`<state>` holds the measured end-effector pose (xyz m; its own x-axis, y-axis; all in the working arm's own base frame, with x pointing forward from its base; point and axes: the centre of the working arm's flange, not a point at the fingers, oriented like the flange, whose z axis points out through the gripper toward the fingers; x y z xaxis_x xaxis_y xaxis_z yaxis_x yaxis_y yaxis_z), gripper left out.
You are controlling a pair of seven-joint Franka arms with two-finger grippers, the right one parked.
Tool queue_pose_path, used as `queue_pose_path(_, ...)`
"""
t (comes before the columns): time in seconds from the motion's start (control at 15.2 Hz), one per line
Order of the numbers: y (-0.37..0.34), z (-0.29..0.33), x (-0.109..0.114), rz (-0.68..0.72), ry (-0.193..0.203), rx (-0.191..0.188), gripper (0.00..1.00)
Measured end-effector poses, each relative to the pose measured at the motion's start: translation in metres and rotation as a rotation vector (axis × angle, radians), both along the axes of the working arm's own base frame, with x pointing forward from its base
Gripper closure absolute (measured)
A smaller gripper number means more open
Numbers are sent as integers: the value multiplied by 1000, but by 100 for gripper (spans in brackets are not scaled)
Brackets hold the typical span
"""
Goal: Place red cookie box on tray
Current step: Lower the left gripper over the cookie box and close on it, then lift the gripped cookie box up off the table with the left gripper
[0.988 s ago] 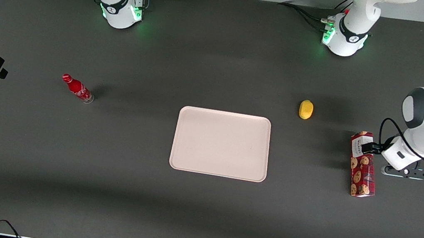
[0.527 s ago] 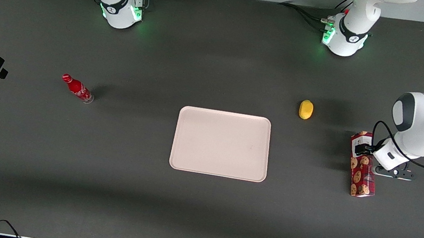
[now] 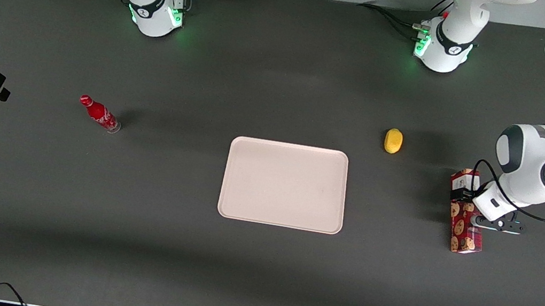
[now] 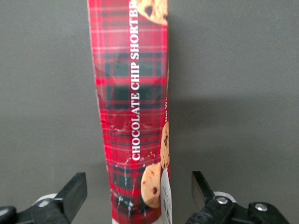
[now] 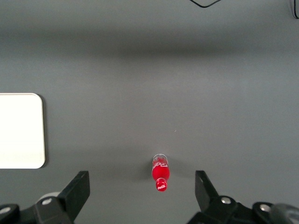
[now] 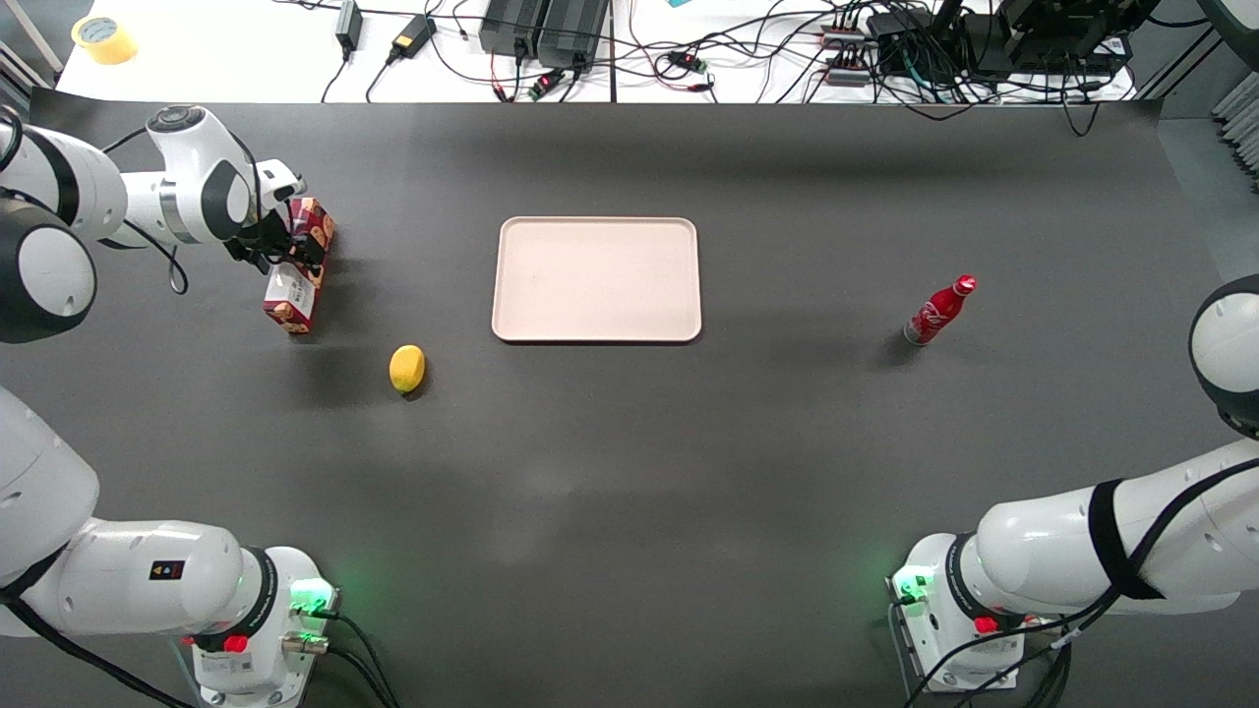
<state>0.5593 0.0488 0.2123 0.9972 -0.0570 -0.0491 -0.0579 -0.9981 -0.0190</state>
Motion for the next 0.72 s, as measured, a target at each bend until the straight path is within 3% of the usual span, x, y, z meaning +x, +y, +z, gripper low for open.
queue_pose_path(0.26, 0, -6, -1, -2, 6, -1, 7)
queue_pose_path(0.66, -3, -6, 0, -8, 5, -5, 70)
queue_pose_path(0.72, -4, -5, 0, -9, 5, -6, 75)
